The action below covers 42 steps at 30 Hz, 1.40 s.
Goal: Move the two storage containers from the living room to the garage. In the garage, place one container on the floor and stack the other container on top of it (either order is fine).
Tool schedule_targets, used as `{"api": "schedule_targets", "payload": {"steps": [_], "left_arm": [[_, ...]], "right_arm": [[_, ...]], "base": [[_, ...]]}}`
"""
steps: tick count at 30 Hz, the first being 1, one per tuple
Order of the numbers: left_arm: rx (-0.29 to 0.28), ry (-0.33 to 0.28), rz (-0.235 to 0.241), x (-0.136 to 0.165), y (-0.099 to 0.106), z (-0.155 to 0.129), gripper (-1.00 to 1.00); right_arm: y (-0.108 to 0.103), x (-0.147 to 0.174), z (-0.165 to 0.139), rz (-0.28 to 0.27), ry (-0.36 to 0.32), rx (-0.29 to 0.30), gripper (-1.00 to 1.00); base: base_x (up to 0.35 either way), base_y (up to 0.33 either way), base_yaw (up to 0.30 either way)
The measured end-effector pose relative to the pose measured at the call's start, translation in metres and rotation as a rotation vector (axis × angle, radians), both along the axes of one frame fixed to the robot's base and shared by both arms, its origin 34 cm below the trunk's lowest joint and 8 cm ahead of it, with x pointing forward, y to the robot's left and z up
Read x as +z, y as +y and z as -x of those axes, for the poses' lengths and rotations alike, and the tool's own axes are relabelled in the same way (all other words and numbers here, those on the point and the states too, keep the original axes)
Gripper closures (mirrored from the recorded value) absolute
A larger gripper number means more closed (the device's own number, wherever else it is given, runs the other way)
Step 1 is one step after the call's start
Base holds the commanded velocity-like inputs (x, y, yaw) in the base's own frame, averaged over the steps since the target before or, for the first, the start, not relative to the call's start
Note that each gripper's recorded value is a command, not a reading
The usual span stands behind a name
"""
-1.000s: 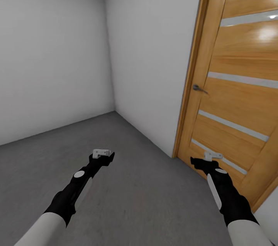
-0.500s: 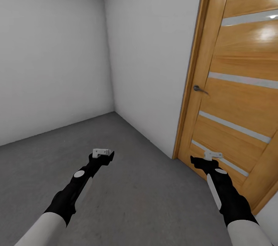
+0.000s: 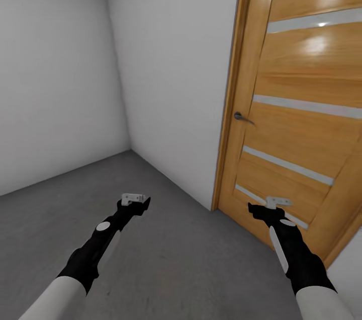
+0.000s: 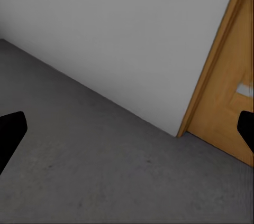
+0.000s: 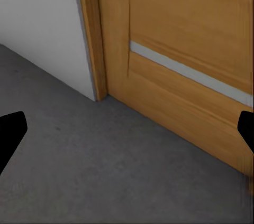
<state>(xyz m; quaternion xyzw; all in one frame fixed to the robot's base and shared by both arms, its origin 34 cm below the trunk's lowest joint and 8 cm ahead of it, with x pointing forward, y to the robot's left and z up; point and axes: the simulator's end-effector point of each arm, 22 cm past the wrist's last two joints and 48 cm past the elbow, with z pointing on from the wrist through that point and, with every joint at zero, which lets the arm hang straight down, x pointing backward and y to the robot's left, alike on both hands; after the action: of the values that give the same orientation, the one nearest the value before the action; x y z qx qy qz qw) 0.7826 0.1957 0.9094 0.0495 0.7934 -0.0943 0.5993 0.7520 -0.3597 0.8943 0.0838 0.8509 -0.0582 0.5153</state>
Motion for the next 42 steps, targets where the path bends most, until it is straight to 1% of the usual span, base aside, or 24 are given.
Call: {"api": "schedule_targets", "payload": {"steps": [32,42], "left_arm": [[0.0,0.011,0.0,-0.0047,-0.0007,0.0012,-1.0],[-0.003,0.014,0.0,-0.0056,-0.0013,0.0017,-1.0]], "right_arm": [[0.0002,-0.002,0.0009,-0.001,0.01,0.001,-1.0],[0.0005,-0.0022,0.001,-0.001,0.011,0.001,-1.0]], "base": [[0.018,0.002,-0.27],[0.187,0.068,-0.082]]}}
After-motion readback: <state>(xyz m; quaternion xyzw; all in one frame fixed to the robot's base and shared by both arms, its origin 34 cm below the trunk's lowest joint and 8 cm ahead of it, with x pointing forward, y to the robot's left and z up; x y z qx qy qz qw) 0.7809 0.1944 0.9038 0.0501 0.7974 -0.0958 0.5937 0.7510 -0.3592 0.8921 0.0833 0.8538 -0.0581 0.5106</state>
